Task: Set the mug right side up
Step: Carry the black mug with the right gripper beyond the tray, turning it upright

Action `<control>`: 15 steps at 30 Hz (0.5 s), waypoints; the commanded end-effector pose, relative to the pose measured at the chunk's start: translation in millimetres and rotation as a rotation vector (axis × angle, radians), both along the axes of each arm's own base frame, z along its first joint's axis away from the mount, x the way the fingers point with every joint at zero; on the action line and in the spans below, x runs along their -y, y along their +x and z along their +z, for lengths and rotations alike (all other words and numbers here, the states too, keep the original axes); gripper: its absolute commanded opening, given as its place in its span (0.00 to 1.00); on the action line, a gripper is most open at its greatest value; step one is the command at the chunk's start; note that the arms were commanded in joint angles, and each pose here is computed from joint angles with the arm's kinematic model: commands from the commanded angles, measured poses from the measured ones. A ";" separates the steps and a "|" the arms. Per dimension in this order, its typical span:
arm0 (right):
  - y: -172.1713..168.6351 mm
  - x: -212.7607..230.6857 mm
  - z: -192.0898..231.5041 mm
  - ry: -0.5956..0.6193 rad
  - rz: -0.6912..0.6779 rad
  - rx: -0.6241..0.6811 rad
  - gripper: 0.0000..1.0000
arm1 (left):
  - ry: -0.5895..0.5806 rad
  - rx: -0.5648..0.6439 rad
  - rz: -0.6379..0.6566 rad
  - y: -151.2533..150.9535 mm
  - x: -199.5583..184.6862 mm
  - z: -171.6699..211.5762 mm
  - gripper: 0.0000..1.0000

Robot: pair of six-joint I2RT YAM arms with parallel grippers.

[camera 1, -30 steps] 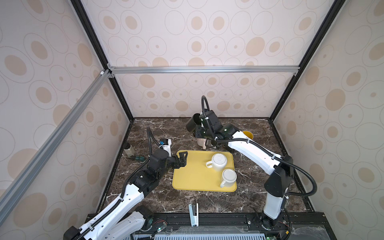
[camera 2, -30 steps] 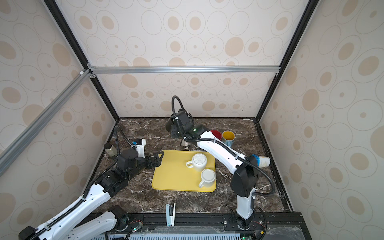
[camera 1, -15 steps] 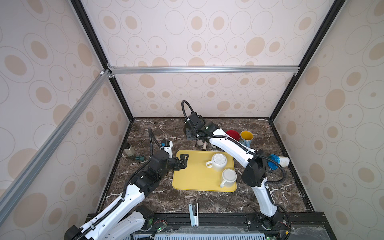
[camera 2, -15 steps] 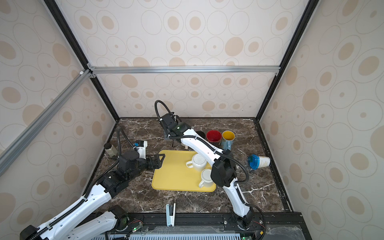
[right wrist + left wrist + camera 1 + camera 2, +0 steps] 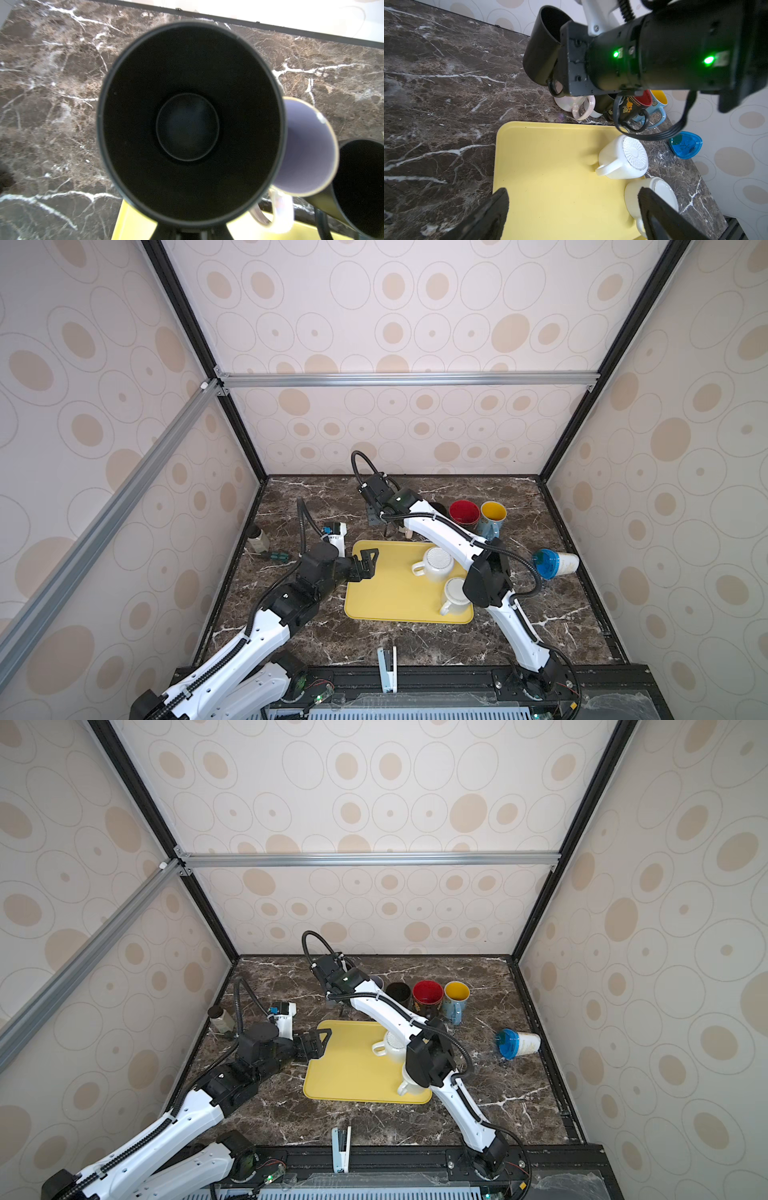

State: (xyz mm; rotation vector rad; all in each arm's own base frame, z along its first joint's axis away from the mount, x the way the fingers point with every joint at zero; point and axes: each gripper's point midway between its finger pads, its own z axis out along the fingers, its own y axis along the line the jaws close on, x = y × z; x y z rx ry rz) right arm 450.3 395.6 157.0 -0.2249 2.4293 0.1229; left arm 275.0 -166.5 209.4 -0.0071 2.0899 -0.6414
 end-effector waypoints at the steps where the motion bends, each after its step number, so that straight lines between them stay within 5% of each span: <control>1: 9.8 -5.0 16.2 0.009 -0.019 0.073 0.00 | -0.019 0.018 -0.005 0.8 1.2 5.0 0.98; 15: 17.8 -4.2 -24.0 -0.024 -0.034 0.029 0.00 | -0.042 0.015 -0.017 0.8 5.2 2.4 0.97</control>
